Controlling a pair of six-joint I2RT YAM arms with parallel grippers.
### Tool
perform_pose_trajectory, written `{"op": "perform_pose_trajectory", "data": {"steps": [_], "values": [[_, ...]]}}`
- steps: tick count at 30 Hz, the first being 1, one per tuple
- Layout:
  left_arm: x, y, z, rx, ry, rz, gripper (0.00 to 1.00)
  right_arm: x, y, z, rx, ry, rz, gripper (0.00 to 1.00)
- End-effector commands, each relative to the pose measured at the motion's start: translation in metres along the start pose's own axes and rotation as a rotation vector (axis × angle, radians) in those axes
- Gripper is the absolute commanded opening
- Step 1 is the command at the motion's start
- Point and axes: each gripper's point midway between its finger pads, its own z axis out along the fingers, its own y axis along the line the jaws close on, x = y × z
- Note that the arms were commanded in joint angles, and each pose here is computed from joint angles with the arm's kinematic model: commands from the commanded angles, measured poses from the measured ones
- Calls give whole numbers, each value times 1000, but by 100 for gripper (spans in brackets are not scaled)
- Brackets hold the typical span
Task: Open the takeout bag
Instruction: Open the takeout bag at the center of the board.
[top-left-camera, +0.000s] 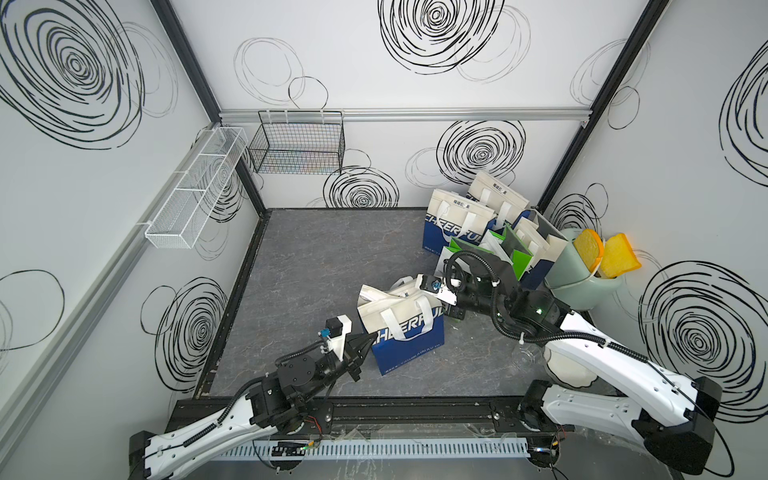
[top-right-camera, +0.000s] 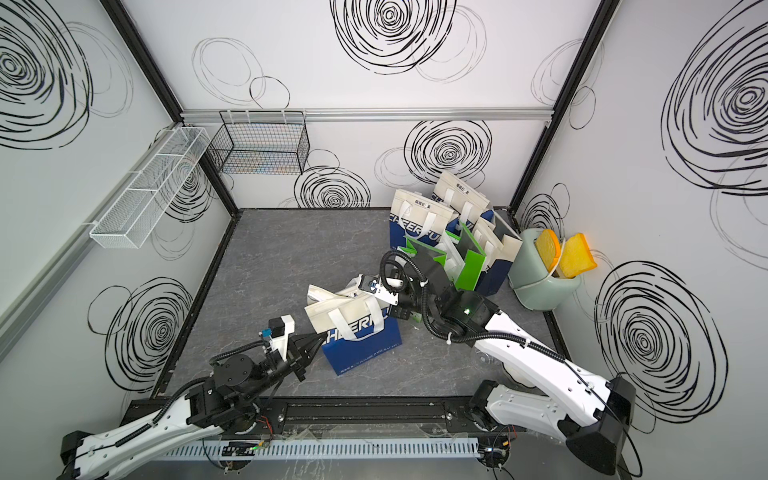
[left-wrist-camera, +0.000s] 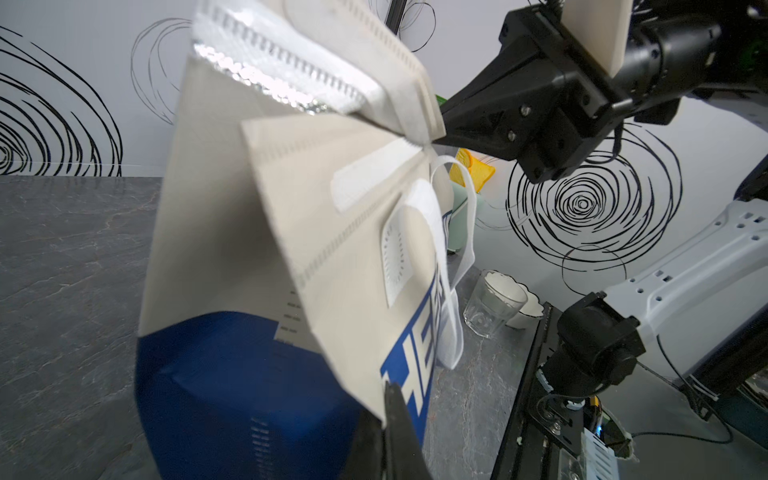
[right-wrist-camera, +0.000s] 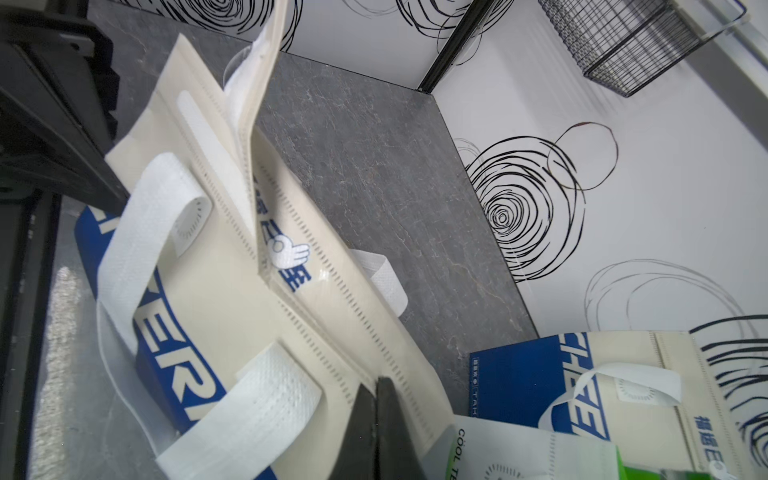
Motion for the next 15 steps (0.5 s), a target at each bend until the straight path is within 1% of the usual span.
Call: {"op": "perform_pose_trajectory", "data": {"steps": [1, 8, 11, 15], "values": [[5, -3, 0, 15, 29, -3, 0, -68, -58, -42, 168, -247, 119, 0], [4, -2, 1, 12, 29, -6, 0, -55, -52, -40, 155, -223, 127, 0], [6, -4, 1, 21, 35, -6, 0, -46, -53, -39, 172, -203, 138, 0], [9, -4, 2, 24, 52, -1, 0, -47, -65, -44, 222, -206, 149, 0]]}}
